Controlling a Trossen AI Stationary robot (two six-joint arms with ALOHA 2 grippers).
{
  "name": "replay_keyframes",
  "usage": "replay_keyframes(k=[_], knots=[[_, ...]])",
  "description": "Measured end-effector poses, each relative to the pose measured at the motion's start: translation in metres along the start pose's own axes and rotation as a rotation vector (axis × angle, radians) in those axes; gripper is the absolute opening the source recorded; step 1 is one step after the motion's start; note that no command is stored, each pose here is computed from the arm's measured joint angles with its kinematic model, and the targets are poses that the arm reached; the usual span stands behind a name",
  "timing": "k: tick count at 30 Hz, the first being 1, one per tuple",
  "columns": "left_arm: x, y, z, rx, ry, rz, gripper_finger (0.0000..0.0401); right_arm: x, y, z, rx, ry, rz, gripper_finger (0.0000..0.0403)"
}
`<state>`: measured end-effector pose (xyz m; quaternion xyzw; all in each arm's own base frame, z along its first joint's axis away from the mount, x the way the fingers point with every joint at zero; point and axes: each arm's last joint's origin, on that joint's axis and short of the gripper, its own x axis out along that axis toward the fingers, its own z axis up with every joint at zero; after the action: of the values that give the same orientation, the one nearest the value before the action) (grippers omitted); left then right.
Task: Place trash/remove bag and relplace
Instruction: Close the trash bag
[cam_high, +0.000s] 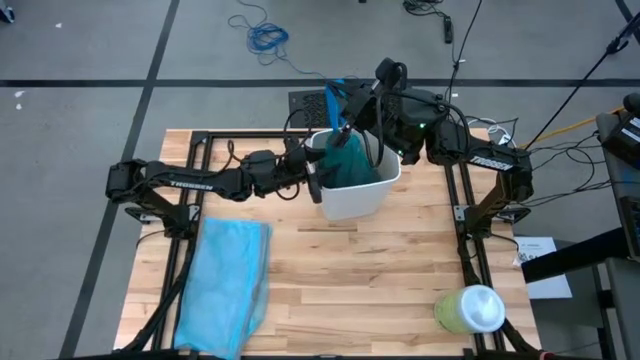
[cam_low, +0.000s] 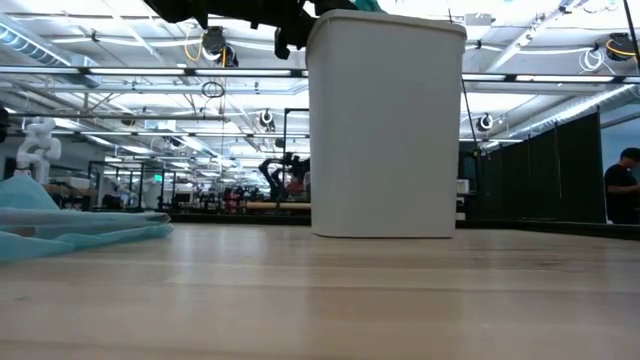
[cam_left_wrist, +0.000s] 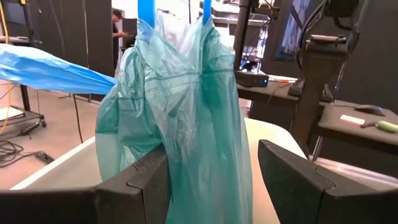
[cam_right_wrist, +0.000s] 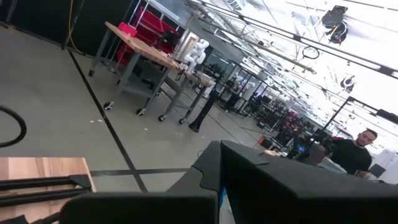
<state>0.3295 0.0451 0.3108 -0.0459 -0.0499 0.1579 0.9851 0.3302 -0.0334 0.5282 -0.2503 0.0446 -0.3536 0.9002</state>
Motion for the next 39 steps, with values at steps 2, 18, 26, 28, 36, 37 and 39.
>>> replay_keyframes(k=[2, 18, 26, 28, 36, 37, 39], knots=[[0.000, 0.000, 0.000, -0.001, 0.000, 0.007, 0.0224, 0.000, 0.000, 0.000, 0.019, -0.008, 0.012, 0.0000], [0.007, 0.004, -0.005, -0.005, -0.033, 0.040, 0.0223, 0.009, 0.013, -0.002, 0.081, -0.052, 0.090, 0.0000], [0.017, 0.003, -0.012, -0.011, -0.050, 0.030, 0.0211, 0.009, 0.012, 0.000, 0.097, -0.068, 0.081, 0.0000], [0.021, 0.002, -0.011, -0.003, -0.047, 0.031, 0.0191, 0.009, 0.012, 0.000, 0.099, -0.070, 0.079, 0.0000], [0.030, 0.004, -0.014, 0.054, 0.008, 0.072, 0.0023, 0.008, 0.013, 0.001, 0.090, -0.072, 0.081, 0.0000], [0.030, 0.004, -0.015, 0.057, 0.017, 0.071, 0.0013, 0.008, 0.013, 0.001, 0.088, -0.072, 0.081, 0.0000], [0.030, 0.004, -0.016, 0.060, 0.030, 0.070, 0.0007, 0.008, 0.012, 0.001, 0.080, -0.071, 0.074, 0.0000]])
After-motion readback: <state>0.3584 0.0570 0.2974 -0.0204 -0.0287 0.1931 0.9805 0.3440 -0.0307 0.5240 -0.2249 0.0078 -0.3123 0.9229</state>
